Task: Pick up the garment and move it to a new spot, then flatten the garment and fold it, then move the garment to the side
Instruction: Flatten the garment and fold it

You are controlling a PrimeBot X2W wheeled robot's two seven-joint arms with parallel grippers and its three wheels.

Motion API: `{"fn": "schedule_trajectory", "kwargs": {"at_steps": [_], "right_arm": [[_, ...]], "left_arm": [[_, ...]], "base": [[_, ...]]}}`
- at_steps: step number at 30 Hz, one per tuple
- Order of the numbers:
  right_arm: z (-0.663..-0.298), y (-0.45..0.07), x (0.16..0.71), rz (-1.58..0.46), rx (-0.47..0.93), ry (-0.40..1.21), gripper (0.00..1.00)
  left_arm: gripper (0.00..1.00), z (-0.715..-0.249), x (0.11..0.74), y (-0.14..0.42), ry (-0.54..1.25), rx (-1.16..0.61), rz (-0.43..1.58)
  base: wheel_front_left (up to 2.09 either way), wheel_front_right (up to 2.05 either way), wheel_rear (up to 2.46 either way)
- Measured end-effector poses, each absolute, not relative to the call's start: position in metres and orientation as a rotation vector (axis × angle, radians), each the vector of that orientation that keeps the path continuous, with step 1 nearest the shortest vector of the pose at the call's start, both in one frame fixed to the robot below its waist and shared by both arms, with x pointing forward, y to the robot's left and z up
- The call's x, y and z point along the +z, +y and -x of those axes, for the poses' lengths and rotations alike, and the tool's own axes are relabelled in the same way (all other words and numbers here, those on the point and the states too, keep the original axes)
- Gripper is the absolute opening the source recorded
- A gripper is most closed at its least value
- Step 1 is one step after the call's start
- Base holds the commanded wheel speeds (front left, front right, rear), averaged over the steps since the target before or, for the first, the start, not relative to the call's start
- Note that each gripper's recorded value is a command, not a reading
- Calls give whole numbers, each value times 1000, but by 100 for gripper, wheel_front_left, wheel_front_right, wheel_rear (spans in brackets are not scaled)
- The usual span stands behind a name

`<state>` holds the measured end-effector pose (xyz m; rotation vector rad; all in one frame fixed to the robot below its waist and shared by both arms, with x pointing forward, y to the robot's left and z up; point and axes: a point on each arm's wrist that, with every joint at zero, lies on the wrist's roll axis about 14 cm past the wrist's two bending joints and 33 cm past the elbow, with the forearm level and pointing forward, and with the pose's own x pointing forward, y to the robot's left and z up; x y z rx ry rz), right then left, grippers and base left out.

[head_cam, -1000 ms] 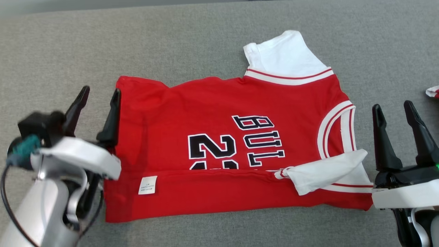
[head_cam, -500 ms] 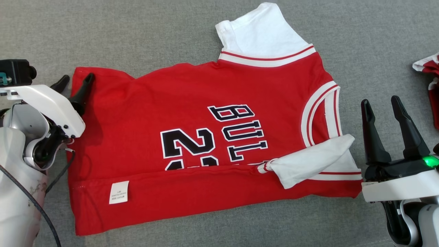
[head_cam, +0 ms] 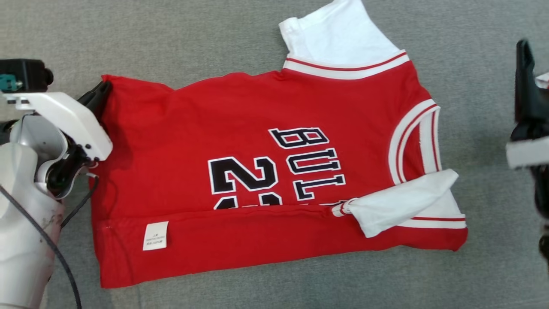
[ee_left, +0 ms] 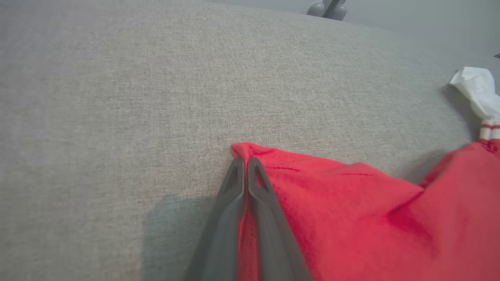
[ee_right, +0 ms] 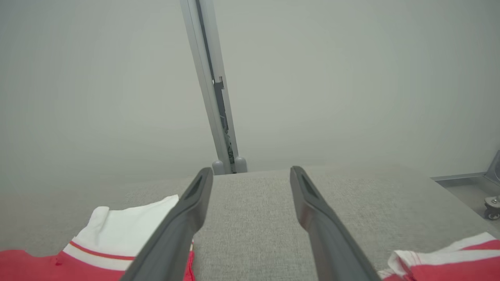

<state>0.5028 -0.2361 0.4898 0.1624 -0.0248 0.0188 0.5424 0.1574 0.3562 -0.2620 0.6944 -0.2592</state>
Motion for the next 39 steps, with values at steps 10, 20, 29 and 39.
{"fn": "schedule_trajectory", "kwargs": {"at_steps": [10, 20, 29, 39], "right_arm": [[-600, -186, 468, -146, 221, 138, 100], [-638, -103, 411, -93, 437, 402, 100], [-640, -86, 372, -52, 500, 583, 0], [-654, -100, 408, -84, 494, 464, 0]], "left_arm": [[0, -545, 369, 149, 649, -292, 236], [0, -543, 363, 151, 659, -307, 218], [0, -547, 357, 154, 657, -312, 201], [0, -553, 369, 172, 613, -285, 184]], "base": [[0, 0, 0], [0, 0, 0], [0, 0, 0], [0, 0, 0]]}}
